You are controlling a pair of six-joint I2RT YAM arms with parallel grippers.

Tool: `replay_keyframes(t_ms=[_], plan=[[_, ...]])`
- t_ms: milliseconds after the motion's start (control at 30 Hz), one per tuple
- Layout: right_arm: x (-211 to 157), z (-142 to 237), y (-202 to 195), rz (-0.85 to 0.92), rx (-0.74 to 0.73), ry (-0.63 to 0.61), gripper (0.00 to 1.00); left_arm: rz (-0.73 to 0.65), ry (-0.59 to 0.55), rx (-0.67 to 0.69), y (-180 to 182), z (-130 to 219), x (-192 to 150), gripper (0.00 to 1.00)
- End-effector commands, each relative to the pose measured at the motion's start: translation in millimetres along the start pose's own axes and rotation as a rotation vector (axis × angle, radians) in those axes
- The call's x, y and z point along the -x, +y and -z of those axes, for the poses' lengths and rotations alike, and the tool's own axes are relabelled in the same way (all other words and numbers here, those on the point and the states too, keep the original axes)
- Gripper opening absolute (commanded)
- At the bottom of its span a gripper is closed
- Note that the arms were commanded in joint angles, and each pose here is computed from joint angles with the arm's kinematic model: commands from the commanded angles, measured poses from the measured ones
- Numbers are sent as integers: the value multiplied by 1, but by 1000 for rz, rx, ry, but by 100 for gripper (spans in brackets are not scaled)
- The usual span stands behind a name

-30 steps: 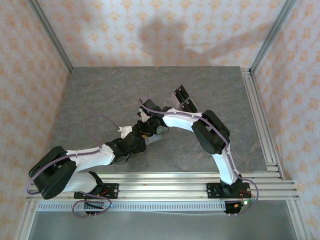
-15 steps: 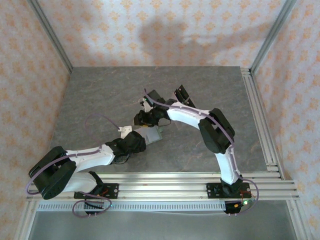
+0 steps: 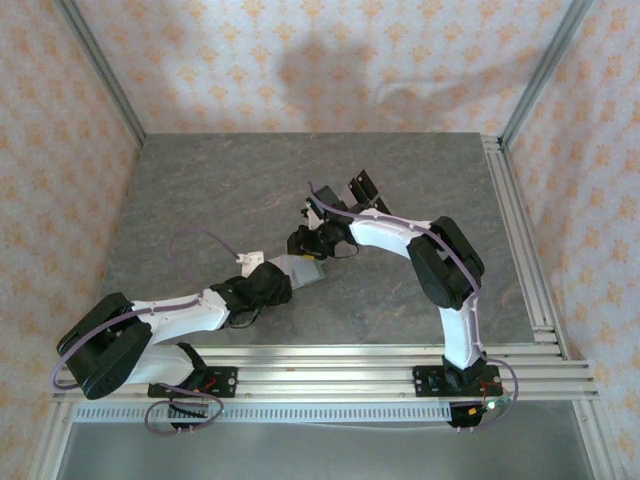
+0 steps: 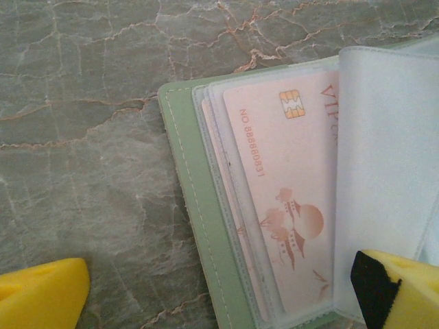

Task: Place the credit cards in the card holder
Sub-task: Flip over the card slot in the card holder.

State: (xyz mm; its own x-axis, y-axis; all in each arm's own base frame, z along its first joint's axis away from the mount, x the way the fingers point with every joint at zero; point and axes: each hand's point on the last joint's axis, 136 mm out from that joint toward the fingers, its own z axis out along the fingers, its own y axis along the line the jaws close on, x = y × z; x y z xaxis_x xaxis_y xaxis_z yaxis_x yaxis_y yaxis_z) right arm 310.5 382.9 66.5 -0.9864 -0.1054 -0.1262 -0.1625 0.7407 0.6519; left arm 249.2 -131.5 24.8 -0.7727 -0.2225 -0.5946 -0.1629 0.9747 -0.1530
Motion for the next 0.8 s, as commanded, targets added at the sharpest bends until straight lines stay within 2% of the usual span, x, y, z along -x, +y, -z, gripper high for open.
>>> replay_keyframes(t_ms=[0, 233, 467, 600, 767], plan=[[-5, -13, 12, 27, 25, 31, 41, 8, -27, 8, 3, 3, 4, 100], [-16, -28, 29, 62, 38, 88, 41, 44, -63, 3, 5, 17, 16, 100], [-26, -34, 50, 82, 62, 122, 41, 136, -158, -12, 25, 54, 33, 100], [-31, -45, 49, 79, 41, 155, 41, 177, -208, 2, 43, 72, 38, 100], [-33, -56, 45, 61, 29, 188, 41, 197, -217, 18, 52, 75, 36, 100]])
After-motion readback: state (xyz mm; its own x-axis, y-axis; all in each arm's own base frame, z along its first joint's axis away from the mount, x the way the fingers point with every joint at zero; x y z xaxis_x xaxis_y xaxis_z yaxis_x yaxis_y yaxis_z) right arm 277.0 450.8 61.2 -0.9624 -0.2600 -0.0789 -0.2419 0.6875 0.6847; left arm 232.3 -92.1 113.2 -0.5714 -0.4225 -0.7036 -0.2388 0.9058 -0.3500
